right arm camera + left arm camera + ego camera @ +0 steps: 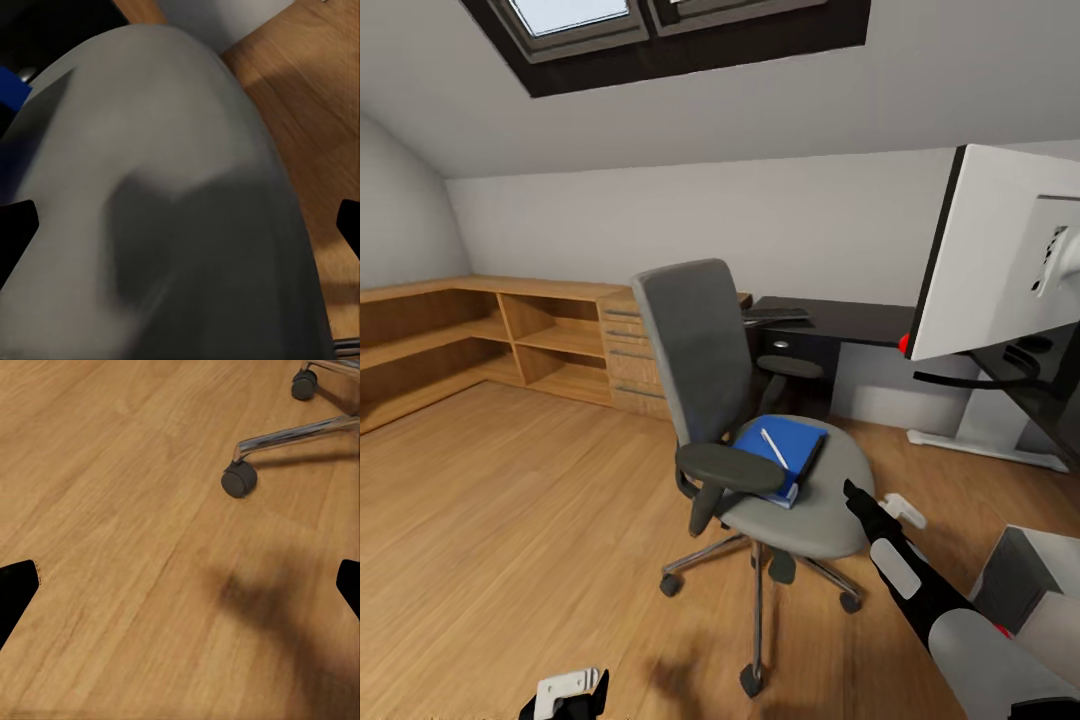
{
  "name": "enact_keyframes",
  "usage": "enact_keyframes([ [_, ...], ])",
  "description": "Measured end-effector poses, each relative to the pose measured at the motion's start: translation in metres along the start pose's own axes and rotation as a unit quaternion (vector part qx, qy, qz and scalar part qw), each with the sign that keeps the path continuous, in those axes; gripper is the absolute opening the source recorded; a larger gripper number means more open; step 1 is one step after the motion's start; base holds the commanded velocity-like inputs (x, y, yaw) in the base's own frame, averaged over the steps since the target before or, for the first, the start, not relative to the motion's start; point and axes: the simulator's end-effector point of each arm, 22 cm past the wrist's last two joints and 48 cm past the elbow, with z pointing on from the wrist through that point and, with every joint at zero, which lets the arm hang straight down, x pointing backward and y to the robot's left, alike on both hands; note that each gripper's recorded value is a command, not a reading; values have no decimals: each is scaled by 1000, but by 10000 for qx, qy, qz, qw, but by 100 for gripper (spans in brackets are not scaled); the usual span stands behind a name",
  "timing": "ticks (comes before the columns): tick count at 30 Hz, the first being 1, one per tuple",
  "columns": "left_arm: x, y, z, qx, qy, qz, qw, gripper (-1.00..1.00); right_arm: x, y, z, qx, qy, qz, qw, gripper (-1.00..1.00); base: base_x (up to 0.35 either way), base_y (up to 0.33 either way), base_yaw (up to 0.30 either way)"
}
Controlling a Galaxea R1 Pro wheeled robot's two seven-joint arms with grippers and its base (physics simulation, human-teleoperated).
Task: In the bedroom, organize the workspace by keeping the computer under the desk, ensuring the monitor is on the desk, placing the keyboard on the desk next to the monitor, placing the mouse on the desk next to the keyboard, moving the folder from the swivel chair onto the desk next to the mouse, stacking the notebook on top of the folder with the pen on top of the notebook, and positioning the swivel chair next to the desk.
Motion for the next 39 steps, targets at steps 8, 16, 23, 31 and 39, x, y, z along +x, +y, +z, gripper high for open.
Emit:
enact_keyframes([
  [8,0,-1,0,10,3,2,10000,100,0,0,0,-1,1,-1,10000,100,0,0,198],
  [16,0,-1,0,6,5,-2,10000,100,0,0,0,-2,5,5,10000,100,0,0,50],
  [23,0,-1,0,6,4,-1,10000,100,-3,-3,0,12,-17,-3,10000,100,0,0,1],
  [31,0,0,0,5,8,-5,10000,100,-36,-28,2,225,-394,160,9988,100,82,-7,0],
  [39,0,0,0,13,5,-6,10000,100,-45,-34,2,305,-597,240,9975,100,88,-13,0],
])
